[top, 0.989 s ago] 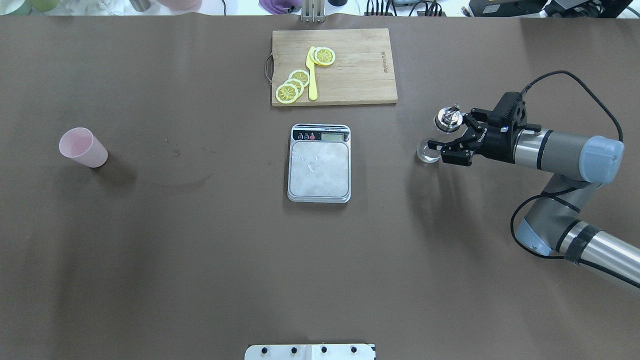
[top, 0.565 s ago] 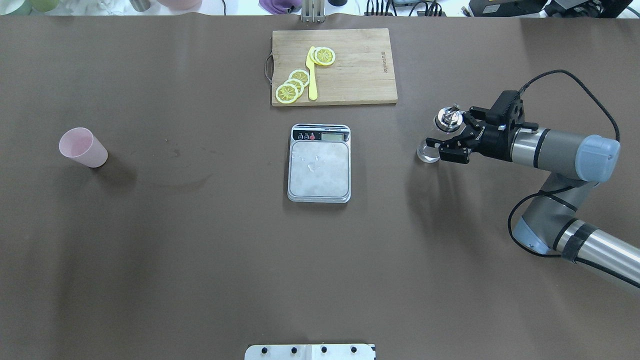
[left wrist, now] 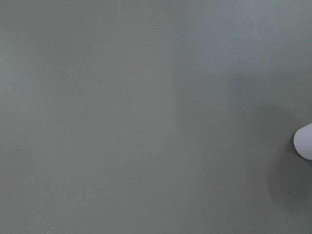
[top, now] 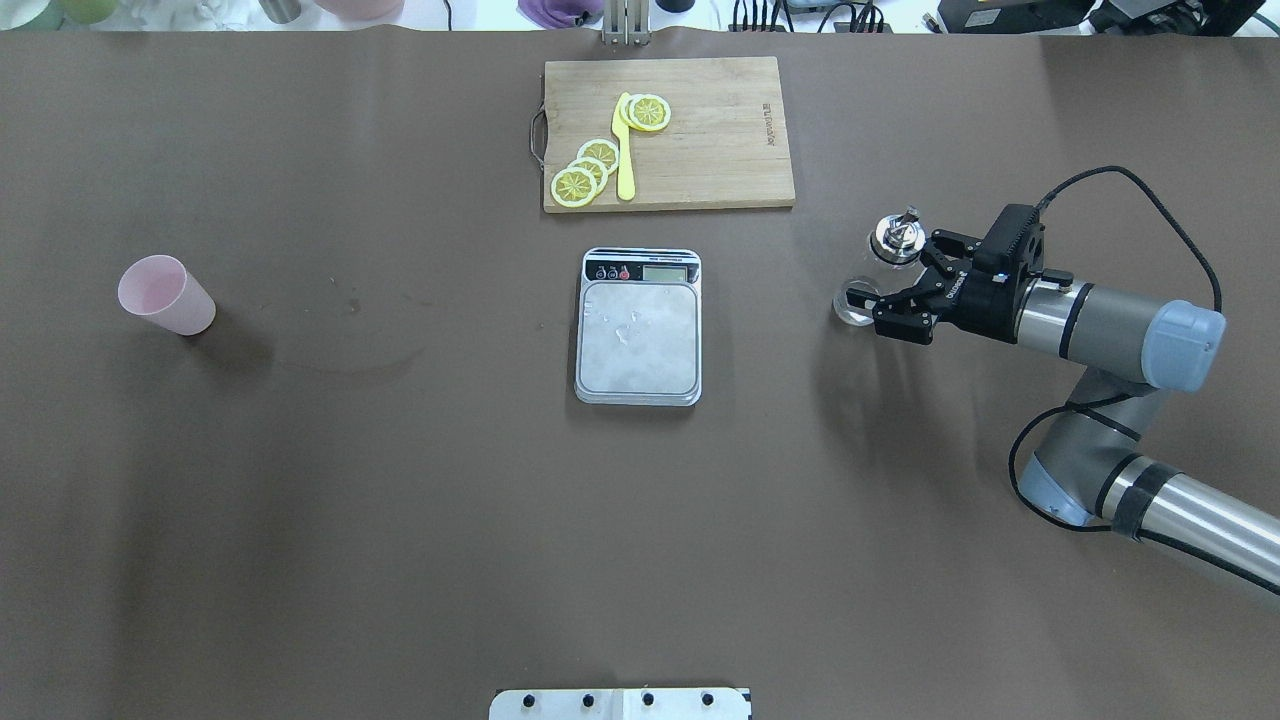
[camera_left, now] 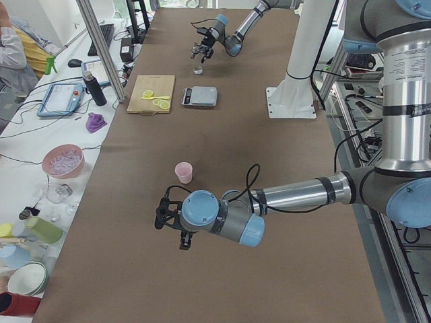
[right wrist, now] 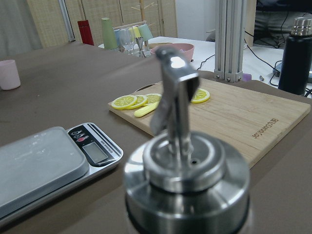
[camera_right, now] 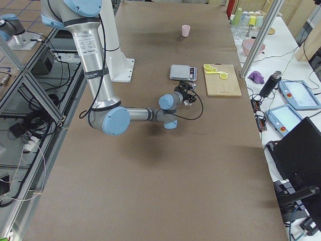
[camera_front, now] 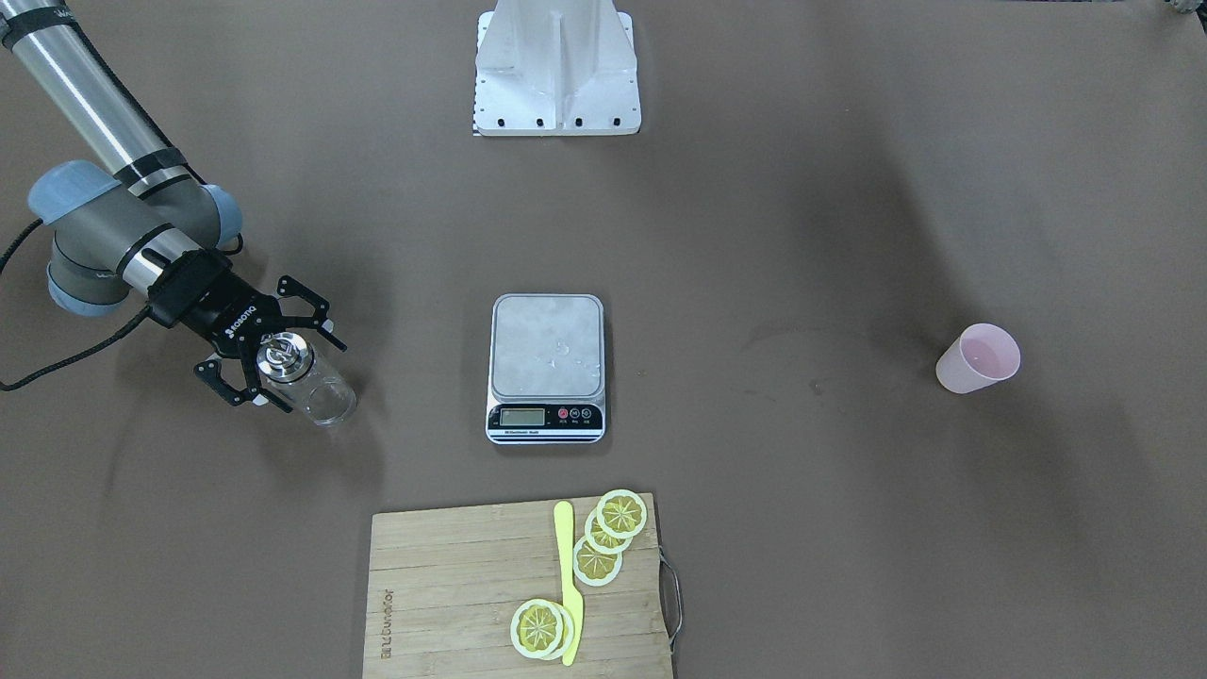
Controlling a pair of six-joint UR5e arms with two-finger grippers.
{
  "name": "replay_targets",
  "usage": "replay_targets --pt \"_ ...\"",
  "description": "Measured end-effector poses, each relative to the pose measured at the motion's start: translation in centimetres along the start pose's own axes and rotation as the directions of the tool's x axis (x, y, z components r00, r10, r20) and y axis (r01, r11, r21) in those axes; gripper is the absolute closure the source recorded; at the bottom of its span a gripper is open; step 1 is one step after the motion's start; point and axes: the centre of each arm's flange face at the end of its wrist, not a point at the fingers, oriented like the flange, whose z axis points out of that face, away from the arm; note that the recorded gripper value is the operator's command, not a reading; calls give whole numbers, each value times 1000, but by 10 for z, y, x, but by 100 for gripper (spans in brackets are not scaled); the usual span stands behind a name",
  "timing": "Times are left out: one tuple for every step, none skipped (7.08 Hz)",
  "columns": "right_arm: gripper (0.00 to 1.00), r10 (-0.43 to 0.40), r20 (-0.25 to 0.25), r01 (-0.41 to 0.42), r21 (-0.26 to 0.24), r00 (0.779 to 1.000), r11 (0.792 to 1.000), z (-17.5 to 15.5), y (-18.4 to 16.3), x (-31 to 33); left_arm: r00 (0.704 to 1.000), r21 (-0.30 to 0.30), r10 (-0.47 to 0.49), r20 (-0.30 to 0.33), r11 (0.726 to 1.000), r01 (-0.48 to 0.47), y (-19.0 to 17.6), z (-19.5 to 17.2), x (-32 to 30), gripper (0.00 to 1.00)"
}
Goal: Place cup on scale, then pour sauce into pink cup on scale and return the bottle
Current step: 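Lift the glass sauce bottle slightly with the right gripper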
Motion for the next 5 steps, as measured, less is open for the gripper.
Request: replay_targets --pt "7 0 -1 0 -2 1000 1000 0 2 1 1000 0 1 0 1000 -1 -1 0 0 2" --pt "7 1 -5 -2 -5 1000 1000 -1 4 2 1000 0 0 0 1000 0 -1 0 0 1" --pt "7 3 -8 -3 -8 1000 1000 -2 6 4 1000 0 0 0 1000 0 -1 0 0 1" --pt "7 4 -10 -4 -8 1000 1000 -1 7 4 1000 0 0 0 1000 0 -1 0 0 1" --pt "7 4 -15 -4 -4 1000 1000 1 5 4 1000 0 0 0 1000 0 -1 0 0 1"
